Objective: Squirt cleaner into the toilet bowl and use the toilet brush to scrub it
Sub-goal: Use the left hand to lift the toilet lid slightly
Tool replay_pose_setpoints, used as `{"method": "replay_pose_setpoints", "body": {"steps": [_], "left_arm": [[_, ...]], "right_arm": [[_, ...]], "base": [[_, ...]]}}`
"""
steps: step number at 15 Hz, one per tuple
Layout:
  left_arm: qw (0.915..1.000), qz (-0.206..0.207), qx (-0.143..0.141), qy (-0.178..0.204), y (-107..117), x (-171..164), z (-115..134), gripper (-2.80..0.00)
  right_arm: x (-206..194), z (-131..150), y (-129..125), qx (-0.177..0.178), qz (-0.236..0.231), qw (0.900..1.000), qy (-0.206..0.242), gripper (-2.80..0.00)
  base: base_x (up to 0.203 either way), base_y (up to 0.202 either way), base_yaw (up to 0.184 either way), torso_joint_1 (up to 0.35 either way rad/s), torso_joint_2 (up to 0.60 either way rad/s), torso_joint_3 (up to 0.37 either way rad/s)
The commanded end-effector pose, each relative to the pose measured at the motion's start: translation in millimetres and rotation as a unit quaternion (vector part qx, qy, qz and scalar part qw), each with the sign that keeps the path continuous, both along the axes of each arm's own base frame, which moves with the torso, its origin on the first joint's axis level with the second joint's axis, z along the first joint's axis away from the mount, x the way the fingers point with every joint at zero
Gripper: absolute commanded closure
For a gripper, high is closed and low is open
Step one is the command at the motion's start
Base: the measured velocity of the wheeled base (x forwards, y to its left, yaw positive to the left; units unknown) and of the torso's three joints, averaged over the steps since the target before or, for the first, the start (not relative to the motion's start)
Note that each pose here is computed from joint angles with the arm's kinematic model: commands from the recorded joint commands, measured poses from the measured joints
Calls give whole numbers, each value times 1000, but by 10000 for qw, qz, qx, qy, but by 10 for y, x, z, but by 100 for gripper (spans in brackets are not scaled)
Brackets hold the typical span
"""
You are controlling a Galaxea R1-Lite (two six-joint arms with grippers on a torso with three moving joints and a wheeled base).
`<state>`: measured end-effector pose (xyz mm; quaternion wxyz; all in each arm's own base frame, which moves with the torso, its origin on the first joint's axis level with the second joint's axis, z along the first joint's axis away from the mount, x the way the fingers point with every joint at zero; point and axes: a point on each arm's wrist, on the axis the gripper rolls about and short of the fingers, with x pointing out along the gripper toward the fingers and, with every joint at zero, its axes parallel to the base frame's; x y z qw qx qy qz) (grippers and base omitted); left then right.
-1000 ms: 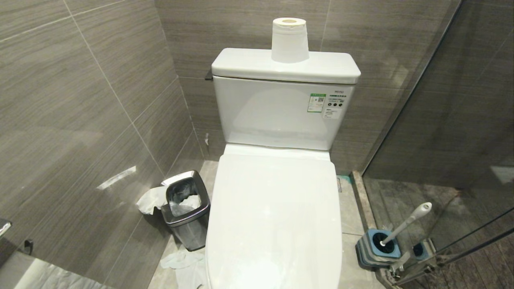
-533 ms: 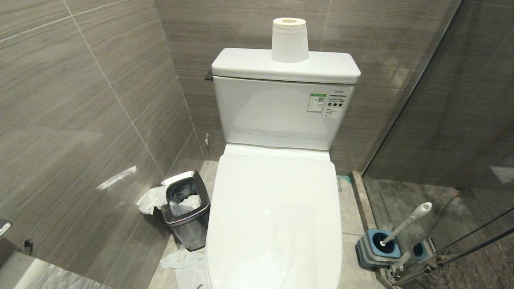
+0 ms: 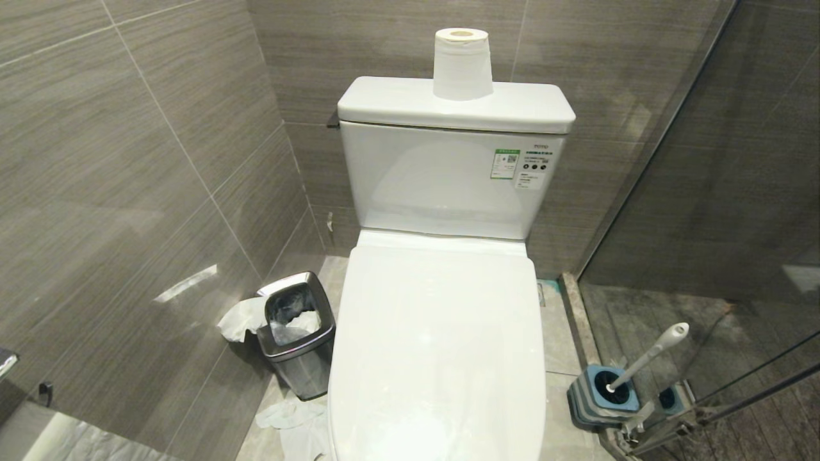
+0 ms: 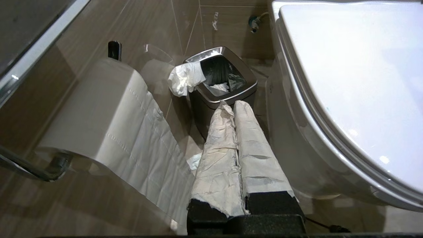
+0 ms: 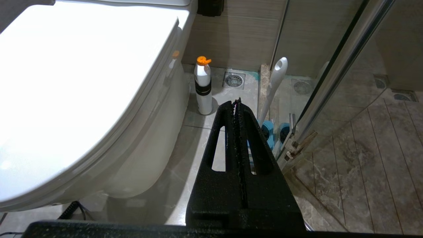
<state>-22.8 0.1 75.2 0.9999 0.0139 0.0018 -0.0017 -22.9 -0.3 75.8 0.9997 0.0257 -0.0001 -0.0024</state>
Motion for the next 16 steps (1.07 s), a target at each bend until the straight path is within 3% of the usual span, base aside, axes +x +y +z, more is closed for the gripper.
{"method": "replay_pose_setpoints", "body": {"steps": [1, 7, 11, 16], "left_arm": [[9997, -35, 245, -55, -2, -2, 20, 0], [9955, -84, 839, -433, -5, -95, 279, 0], [9933, -330, 1085, -222, -15, -193, 553, 0], [9881, -789, 1319, 38, -35, -45, 1027, 0]], "right_arm": [[1, -2, 0, 11, -7, 10000, 9, 0], [0, 0, 0, 11, -7, 10000, 0, 0], [1, 0, -1, 11, -14, 10000, 7, 0], [1, 0, -1, 19, -21, 10000, 7, 0]], "base": [[0, 0, 0, 0, 0, 0], [0, 0, 0, 0, 0, 0], [0, 0, 0, 0, 0, 0], [0, 0, 0, 0, 0, 0]]}}
